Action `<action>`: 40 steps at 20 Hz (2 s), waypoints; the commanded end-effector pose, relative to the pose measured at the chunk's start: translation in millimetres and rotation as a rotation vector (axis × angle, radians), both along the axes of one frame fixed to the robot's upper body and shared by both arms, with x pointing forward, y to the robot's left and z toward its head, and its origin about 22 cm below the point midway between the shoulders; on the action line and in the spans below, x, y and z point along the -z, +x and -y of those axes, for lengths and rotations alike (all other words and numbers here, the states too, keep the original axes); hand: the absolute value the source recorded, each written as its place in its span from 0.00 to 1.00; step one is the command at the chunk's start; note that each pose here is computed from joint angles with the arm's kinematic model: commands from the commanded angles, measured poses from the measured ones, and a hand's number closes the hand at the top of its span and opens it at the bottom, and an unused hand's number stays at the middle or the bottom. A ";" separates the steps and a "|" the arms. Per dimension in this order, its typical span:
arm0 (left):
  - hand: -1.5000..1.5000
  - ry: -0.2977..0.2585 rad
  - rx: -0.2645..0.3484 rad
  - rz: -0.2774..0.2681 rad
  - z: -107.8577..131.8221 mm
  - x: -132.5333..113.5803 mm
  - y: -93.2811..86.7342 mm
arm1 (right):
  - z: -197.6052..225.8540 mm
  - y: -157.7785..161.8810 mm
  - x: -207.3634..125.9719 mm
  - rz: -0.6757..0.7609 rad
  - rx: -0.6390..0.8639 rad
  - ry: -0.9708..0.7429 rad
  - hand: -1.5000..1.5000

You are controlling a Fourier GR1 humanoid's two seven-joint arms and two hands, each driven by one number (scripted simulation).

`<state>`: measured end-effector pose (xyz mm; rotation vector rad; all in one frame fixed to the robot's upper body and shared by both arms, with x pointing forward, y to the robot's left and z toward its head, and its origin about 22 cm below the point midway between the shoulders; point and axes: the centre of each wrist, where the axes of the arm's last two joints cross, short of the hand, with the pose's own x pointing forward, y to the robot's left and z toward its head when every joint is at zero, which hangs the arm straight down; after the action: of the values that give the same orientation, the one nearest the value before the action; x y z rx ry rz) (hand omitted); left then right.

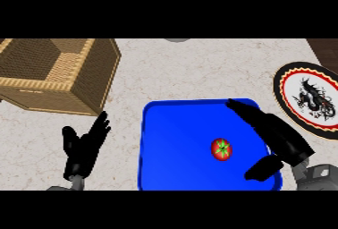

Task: Pick the tomato from the tray and place it in the plate

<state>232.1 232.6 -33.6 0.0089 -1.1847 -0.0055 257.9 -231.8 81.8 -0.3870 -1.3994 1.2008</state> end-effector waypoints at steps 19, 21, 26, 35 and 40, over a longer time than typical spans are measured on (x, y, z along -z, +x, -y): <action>0.50 -0.009 0.011 -0.010 -6.8 11.2 3.8 | -18.1 -7.2 52.7 -0.033 0.045 -0.140 0.00; 0.50 -0.002 0.002 0.010 11.7 -7.9 -2.6 | -35.1 5.9 68.1 -0.040 0.027 -0.176 0.00; 0.50 0.002 -0.002 0.012 -21.1 -0.3 -2.3 | -43.8 -3.4 84.7 -0.066 0.005 -0.200 0.00; 0.50 -0.010 0.017 0.007 -16.3 -12.9 -10.8 | -32.4 -0.9 96.8 -0.017 -0.094 -0.277 1.00; 0.50 -0.007 0.007 0.011 -11.7 0.8 2.6 | -52.5 6.7 97.1 0.018 -0.098 -0.277 1.00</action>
<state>234.8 241.5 -29.2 0.0041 -1.1886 -0.0049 265.9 -187.8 -11.5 -0.5172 -1.2714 1.4601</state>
